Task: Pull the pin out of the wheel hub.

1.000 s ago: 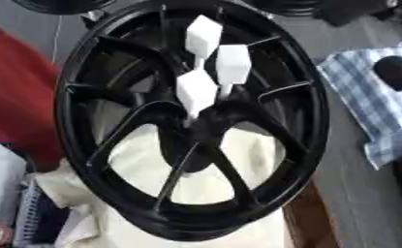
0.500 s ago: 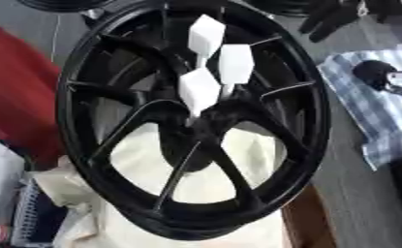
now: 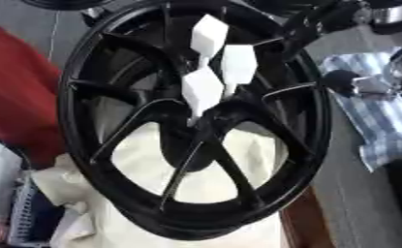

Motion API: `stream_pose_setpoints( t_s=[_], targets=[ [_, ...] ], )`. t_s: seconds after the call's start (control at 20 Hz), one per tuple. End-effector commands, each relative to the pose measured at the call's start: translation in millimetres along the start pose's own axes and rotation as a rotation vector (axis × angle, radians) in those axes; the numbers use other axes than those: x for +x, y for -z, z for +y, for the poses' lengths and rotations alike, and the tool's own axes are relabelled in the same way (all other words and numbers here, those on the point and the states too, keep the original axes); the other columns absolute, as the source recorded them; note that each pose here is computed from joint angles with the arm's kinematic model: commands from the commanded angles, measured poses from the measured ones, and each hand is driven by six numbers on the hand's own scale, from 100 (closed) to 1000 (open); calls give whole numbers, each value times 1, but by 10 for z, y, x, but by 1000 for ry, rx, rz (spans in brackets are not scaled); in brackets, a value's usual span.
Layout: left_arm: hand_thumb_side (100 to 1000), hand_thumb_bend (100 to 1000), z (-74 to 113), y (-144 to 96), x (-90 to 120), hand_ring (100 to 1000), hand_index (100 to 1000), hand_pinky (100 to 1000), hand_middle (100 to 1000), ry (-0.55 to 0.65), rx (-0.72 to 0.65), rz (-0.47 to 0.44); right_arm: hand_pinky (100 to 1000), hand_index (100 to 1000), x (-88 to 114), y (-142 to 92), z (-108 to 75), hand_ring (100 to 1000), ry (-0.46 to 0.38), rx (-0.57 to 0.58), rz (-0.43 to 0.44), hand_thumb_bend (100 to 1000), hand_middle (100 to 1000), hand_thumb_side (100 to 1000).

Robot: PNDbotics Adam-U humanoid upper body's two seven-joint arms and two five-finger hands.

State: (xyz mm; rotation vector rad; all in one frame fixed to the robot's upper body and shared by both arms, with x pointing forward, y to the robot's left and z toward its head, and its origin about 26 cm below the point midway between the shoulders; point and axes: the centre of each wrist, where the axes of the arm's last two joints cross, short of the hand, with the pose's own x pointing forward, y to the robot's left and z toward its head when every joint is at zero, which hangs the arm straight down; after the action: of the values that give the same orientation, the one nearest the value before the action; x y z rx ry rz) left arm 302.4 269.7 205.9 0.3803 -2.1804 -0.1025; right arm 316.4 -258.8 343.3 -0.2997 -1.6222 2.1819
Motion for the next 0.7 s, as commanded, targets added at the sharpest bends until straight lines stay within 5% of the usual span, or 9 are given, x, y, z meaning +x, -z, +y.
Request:
stream_pose_setpoints(
  t_s=[0.05, 0.7],
  targets=[
    [632, 100, 43, 33, 79, 521, 712, 674, 577, 5, -2, -30, 930, 900, -49, 15, -95, 991, 6, 25, 43, 100, 769, 761],
    [632, 100, 36, 53, 96, 520, 710, 675, 575, -6, 0, -37, 960, 943, -103, 272, -133, 1000, 59, 26, 144, 100, 817, 722]
  ],
)
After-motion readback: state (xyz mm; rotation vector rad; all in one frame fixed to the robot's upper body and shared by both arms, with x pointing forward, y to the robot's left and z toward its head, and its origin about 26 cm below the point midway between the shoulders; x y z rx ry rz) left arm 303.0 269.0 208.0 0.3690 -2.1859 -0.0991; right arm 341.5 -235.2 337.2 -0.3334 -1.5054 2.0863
